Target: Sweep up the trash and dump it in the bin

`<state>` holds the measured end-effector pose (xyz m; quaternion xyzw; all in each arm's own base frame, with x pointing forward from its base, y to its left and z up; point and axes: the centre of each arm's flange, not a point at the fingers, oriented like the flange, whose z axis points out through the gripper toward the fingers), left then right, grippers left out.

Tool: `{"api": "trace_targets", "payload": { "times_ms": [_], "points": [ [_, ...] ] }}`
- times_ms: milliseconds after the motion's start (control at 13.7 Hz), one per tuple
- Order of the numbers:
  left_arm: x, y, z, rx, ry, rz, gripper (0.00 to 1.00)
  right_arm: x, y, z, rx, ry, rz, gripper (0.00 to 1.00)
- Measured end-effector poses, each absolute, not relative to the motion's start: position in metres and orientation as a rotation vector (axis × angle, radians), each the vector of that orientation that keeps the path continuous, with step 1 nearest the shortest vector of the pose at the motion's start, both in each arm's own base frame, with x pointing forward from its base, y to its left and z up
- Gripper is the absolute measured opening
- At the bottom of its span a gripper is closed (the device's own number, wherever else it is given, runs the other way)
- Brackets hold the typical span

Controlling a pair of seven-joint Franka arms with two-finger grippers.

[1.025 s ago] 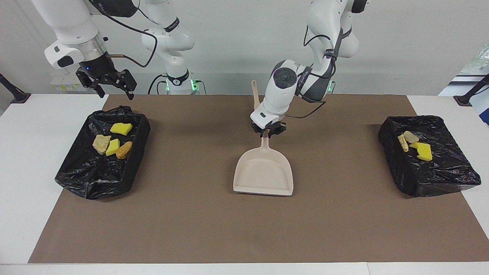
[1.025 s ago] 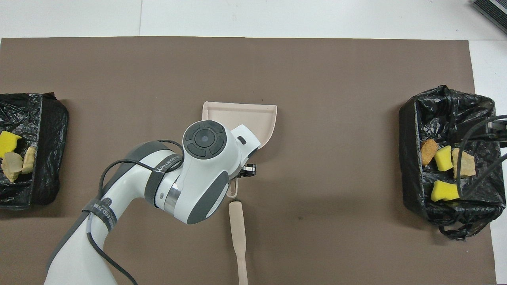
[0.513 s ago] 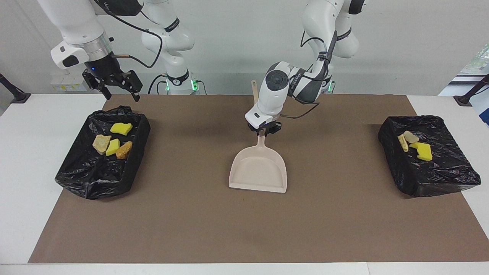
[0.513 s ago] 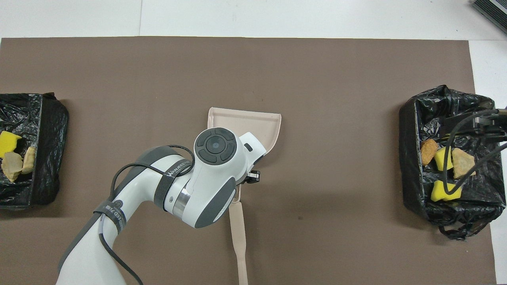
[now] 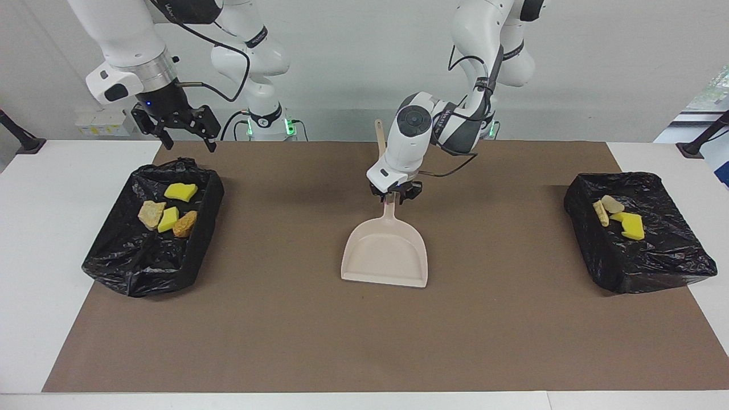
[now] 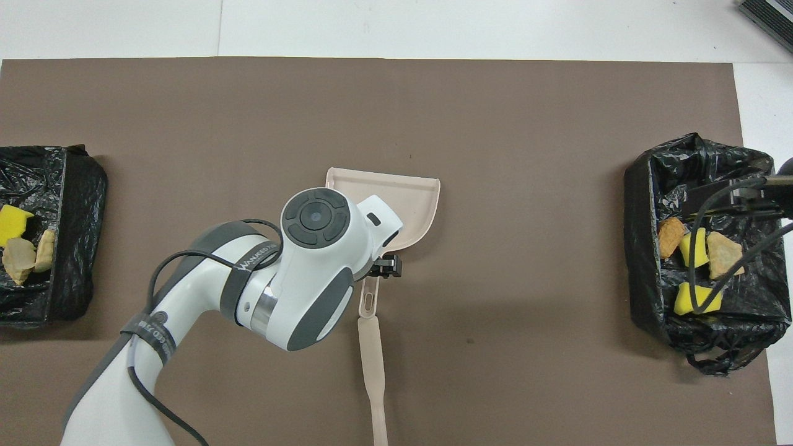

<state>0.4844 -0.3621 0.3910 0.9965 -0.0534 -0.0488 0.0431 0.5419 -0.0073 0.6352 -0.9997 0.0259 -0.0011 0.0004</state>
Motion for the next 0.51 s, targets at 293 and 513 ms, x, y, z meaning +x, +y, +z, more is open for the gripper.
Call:
{"api": "trace_targets", "payload": {
  "times_ms": [293, 513],
  "points": [
    [0.519, -0.275, 0.448, 3.05, -0.01, -0.086, 1.0, 0.541, -0.025, 0.635, -3.14, 0.107, 0.001, 1.0],
    [0.519, -0.209, 0.497, 3.092, -0.088, -0.087, 1.0, 0.54, -0.044, 0.635, -3.138, 0.135, 0.001, 1.0]
  ]
}}
